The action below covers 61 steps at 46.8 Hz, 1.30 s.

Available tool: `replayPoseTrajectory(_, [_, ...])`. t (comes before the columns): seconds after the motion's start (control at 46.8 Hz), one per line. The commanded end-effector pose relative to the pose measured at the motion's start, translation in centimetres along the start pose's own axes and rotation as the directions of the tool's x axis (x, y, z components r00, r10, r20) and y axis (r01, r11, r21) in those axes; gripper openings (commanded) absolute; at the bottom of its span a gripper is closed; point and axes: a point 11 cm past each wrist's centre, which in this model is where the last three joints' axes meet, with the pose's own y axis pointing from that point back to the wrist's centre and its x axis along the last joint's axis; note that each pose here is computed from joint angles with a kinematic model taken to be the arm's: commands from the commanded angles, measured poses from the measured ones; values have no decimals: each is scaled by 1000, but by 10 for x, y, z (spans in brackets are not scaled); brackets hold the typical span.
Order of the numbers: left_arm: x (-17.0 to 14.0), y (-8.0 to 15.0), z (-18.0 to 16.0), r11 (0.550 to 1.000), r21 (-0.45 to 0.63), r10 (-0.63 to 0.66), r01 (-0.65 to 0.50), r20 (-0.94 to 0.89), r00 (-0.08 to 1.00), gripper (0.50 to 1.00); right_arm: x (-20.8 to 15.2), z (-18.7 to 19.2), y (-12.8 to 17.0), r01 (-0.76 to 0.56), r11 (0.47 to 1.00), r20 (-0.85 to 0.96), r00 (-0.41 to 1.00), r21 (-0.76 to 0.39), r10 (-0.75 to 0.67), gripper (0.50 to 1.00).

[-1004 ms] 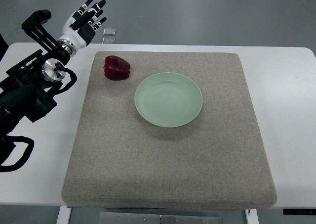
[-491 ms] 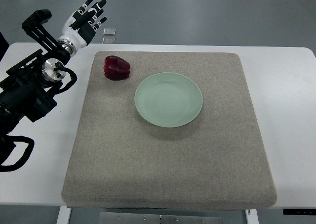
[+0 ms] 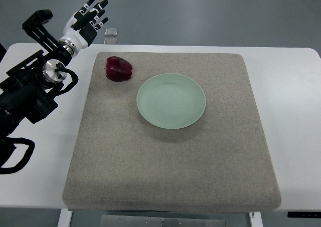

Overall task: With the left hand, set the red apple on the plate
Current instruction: 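Swing the left hand over the board toward the red apple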

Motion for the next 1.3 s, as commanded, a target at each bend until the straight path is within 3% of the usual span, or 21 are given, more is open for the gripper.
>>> replayPoseTrajectory(0.0, [0, 0, 0, 1000, 1, 0, 0, 2, 1000, 992, 0, 0, 0, 0, 1000, 0, 1000, 0, 0, 964])
replayPoseTrajectory(0.491, [-2, 0, -3, 1000, 15, -11, 11, 29, 1000, 992, 0, 0, 0, 0, 1000, 0, 1000, 0, 0, 964])
replayPoseTrajectory(0.833, [-19, -3, -3, 993, 79, -102, 84, 256, 961, 992, 0, 0, 0, 0, 1000, 0, 1000, 0, 0, 964])
replayPoseTrajectory(1.068, [-60, -6, -7, 962, 174, -269, 209, 491, 829, 992, 0, 0, 0, 0, 1000, 0, 1000, 0, 0, 964])
replayPoseTrajectory(1.281, [-80, -4, 8, 933, 251, -359, 259, 722, 591, 990, 0, 0, 0, 0, 1000, 0, 1000, 0, 0, 964])
